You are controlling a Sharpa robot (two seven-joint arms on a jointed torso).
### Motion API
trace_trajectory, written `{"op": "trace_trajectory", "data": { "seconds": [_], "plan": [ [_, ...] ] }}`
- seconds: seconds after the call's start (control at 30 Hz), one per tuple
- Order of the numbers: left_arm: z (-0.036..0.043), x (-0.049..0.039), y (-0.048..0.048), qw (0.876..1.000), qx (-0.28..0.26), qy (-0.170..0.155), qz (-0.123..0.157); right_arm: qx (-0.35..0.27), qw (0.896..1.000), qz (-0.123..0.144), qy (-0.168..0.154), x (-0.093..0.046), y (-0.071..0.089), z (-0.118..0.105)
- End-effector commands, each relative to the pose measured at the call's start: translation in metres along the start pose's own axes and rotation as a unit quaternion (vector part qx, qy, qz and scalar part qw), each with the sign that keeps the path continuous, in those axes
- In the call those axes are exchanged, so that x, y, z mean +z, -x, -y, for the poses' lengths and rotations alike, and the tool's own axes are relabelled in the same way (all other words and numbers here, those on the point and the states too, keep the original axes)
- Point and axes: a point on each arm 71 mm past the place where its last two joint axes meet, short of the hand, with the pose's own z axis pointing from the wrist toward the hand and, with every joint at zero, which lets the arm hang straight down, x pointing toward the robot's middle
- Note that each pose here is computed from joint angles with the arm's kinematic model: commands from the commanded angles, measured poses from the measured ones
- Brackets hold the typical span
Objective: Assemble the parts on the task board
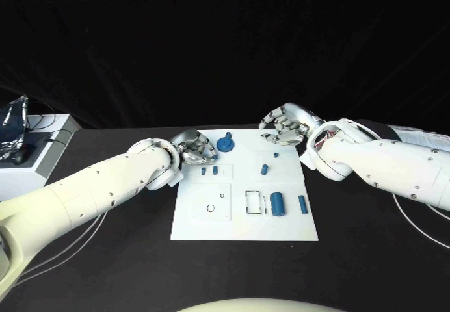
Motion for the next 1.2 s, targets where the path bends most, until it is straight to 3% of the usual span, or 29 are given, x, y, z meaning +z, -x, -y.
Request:
{"op": "trace_trajectory", "data": {
  "seconds": [0.03, 1.2],
  "plan": [
    [0.0009, 0.0003, -0.0019, 1.000, 0.009, 0.002, -0.011, -0.001, 1.000, -0.001, 0.005, -0.0001, -0.0004, -0.0010],
    [-0.0050, -0.0010, 0.0023, 1.000, 0.011, 0.025, 0.003, -0.002, 1.000, -0.001, 0.004, -0.0009, 0.0002, 0.0001]
  ]
}}
